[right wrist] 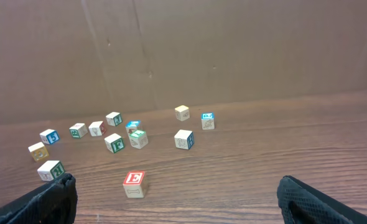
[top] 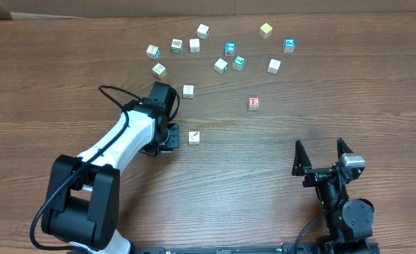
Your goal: Form a tower
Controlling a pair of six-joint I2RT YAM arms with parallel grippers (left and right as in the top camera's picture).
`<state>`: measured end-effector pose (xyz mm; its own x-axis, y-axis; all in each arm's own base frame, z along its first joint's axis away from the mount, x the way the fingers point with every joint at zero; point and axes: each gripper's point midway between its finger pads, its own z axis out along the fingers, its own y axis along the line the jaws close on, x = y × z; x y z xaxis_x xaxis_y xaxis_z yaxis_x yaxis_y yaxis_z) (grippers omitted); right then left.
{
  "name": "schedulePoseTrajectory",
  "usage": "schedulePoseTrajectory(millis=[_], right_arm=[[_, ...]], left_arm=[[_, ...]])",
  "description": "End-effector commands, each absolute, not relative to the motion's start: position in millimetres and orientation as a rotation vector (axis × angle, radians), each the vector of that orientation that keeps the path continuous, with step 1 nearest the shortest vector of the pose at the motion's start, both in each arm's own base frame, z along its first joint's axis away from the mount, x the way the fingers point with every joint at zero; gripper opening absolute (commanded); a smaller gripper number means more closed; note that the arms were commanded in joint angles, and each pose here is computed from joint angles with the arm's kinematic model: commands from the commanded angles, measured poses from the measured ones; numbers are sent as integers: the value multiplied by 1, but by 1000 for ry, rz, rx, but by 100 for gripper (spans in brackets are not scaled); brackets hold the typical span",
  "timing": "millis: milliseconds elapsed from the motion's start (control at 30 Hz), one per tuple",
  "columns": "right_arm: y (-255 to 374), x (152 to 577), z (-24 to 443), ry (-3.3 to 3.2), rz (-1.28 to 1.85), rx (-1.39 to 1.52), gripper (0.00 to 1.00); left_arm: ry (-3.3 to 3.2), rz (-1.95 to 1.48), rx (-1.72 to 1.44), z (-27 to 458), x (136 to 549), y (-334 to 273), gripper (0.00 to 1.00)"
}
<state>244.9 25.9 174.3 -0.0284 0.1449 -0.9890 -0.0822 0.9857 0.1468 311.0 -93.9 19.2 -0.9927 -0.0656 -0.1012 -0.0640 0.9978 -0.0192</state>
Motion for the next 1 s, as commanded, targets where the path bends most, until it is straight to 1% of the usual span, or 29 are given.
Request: schedulePoseTrajectory(millis=[0, 67, 100, 367, 533, 567, 667, 800, 833, 933, 967], right_arm=[[24, 245, 172, 1589, 175, 54, 100], [24, 245, 172, 1589, 176, 54, 100], [24, 245, 172, 1589, 176, 54, 100], [24, 245, 172, 1589, 176, 54, 100], [24, 245, 172, 1589, 176, 54, 100], [24, 245, 172, 1589, 176, 54, 100], [24, 245, 172, 1589, 175, 54, 100], [24, 245, 172, 1589, 175, 54, 100], [24, 245, 172, 1589, 176, 54, 100], [24, 245, 172, 1589, 175, 54, 100], [24, 245, 172, 1589, 175, 54, 100]], left_arm=[[3038, -27, -193, 14, 310, -93, 28], [3032, -31, -193, 14, 312, -94, 34], [3033, -31, -192, 14, 312, -94, 35], [3034, -31, -173, 14, 311, -94, 38], [3041, -56, -146, 14, 310, -97, 43], [3042, -54, -117, 14, 310, -97, 47], [3040, -49, -27, 14, 311, -97, 50], [3030, -48, 69, 14, 313, -98, 49], [3030, -49, 68, 14, 313, -98, 48], [3030, -49, 67, 14, 313, -98, 38], [3029, -50, 66, 14, 314, -98, 38]])
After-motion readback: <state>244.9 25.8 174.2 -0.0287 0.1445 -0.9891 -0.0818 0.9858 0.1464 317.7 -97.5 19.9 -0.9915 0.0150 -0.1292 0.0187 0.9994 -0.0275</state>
